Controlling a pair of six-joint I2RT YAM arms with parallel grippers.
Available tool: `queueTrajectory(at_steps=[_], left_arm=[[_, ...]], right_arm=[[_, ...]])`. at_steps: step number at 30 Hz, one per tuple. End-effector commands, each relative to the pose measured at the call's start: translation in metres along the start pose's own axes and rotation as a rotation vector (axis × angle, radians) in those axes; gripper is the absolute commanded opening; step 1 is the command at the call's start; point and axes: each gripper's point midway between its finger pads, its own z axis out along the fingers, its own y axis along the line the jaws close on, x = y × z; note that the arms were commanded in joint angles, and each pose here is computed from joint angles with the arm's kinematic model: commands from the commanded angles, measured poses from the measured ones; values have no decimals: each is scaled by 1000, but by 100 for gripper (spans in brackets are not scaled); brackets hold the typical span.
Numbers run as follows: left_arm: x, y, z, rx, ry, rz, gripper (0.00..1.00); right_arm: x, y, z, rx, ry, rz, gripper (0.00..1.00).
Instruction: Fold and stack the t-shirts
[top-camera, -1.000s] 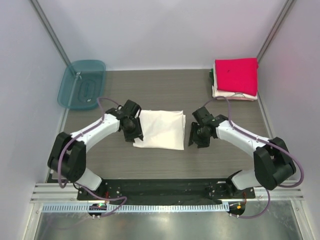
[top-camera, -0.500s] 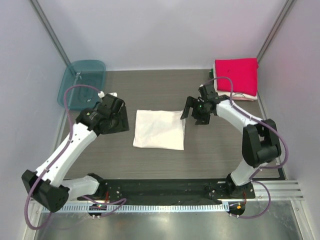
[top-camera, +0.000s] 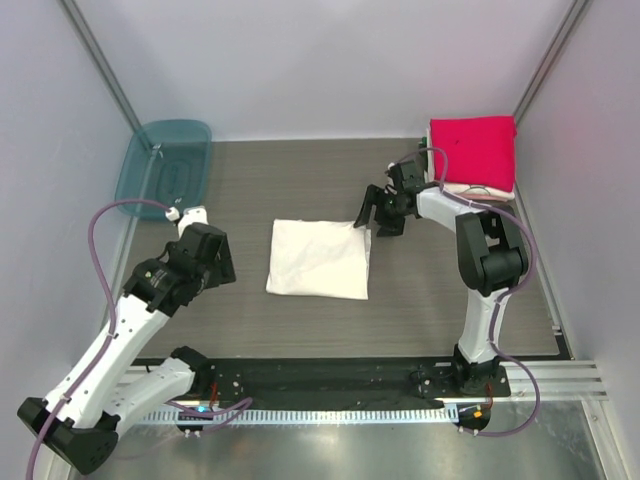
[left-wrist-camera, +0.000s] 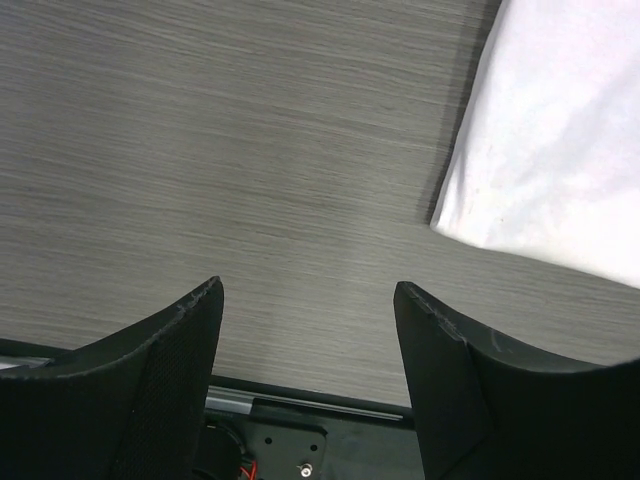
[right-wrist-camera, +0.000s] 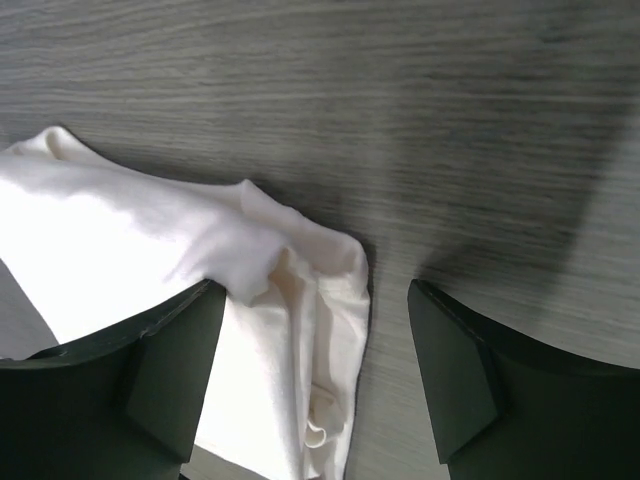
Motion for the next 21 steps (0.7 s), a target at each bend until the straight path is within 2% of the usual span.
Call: queueTrajectory(at_steps=[1, 4, 6, 7, 10, 11, 13, 14, 16, 21], left_arm=[[-15, 2, 4, -33, -62, -19, 70], [-13, 3, 7, -48, -50, -11, 70], [-12, 4, 7, -55, -46, -12, 70], [-12, 4, 8, -58, -48, -12, 70], [-13, 5, 9, -58, -53, -21, 70], [-13, 5, 9, -62, -52, -23, 70], [-13, 7, 10, -69, -47, -26, 70], [-13, 8, 11, -75, -46, -27, 69], [-13, 9, 11, -76, -47, -32, 69], [-14, 10, 10, -80, -55, -40, 69]], right_arm=[[-2, -8, 22, -6, 2, -12, 80], [5, -9, 30, -24, 14, 15, 73], [14, -8, 34, -55, 25, 28, 65], [16, -6, 35, -72, 29, 41, 57], [31, -1, 40, -149, 53, 69, 42], [38, -3, 42, -157, 65, 89, 33], [40, 2, 42, -195, 60, 92, 23], [41, 3, 40, -204, 58, 92, 11], [38, 7, 36, -219, 52, 83, 1], [19, 17, 1, -168, 19, -21, 1]])
